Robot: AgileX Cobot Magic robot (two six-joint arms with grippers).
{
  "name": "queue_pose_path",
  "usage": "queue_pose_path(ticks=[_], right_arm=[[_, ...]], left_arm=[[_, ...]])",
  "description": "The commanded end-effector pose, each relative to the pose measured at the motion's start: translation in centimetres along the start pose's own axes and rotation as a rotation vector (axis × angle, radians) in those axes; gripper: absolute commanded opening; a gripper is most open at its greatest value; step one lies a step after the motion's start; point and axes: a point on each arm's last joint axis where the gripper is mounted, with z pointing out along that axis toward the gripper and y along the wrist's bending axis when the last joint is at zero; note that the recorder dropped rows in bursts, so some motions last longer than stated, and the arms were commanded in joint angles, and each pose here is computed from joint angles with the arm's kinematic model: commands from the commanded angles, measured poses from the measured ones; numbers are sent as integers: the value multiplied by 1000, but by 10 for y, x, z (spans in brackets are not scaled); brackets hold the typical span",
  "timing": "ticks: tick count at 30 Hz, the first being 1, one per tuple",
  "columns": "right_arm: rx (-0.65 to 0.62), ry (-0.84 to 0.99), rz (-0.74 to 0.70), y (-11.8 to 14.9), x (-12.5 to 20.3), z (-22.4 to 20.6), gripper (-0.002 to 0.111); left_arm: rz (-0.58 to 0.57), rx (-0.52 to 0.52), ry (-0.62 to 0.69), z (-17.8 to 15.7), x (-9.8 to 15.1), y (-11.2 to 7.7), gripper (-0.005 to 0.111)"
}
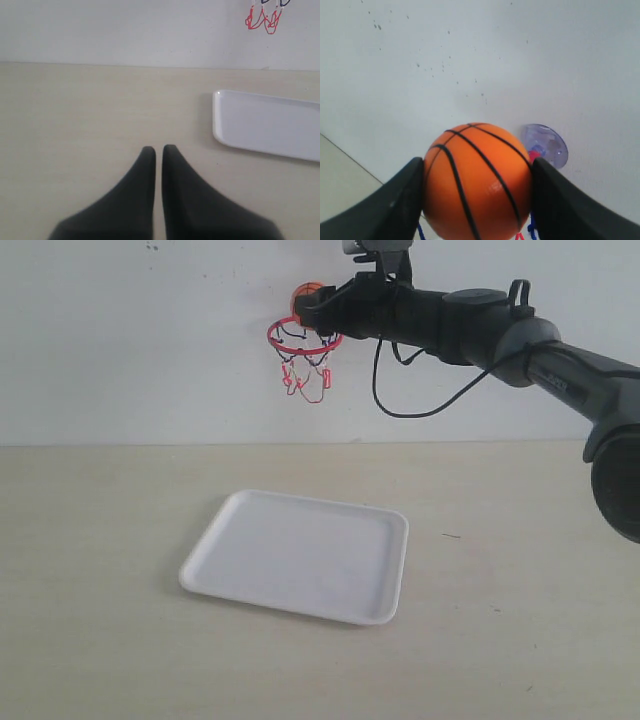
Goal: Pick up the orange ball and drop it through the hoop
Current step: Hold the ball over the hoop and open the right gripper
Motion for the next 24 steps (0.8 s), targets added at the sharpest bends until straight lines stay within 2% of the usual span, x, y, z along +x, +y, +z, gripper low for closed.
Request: queue_pose_path(ticks=[1, 24], right_arm=[[1, -9, 0, 0, -4, -1, 0], [-18, -13, 84, 2, -4, -1, 1]], left_arm=[[-8, -2, -6, 0, 0, 0, 4], [-6, -2, -6, 0, 0, 0, 4]])
